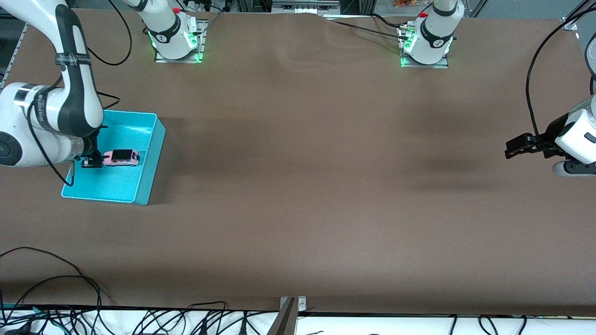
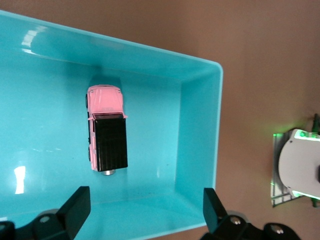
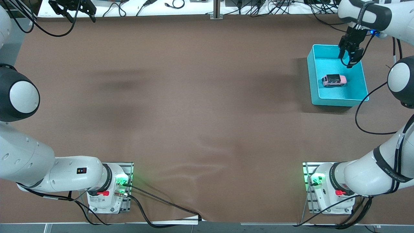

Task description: Wind and store pink jeep toy

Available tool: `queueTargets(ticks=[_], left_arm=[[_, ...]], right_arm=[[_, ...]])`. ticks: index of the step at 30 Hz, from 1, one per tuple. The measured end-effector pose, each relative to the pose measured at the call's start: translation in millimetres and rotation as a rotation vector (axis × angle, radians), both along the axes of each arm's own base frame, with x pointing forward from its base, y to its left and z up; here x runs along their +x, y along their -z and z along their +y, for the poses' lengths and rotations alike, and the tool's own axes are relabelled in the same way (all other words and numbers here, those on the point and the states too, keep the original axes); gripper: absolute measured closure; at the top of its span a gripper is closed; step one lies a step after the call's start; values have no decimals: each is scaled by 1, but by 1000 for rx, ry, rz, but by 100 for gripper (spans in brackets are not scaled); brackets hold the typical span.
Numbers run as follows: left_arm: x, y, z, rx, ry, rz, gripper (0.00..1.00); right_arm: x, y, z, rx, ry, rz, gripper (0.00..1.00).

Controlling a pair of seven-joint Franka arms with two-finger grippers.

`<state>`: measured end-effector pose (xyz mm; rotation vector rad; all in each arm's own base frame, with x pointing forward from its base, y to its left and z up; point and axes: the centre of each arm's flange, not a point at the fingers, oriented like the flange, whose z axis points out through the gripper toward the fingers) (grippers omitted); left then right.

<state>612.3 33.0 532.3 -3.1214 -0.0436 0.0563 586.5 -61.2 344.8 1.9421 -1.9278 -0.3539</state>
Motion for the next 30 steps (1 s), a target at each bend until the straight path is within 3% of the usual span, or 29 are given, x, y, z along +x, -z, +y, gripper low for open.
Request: queueTargets(ticks=[12,30], left_arm=[[0,0,0,0,0,0,0],[0,0,0,0,0,0,0]], right_arm=[[9,-57,-8,50,-76,38,0],[-7,-129,-38,163,-174,-6,0]])
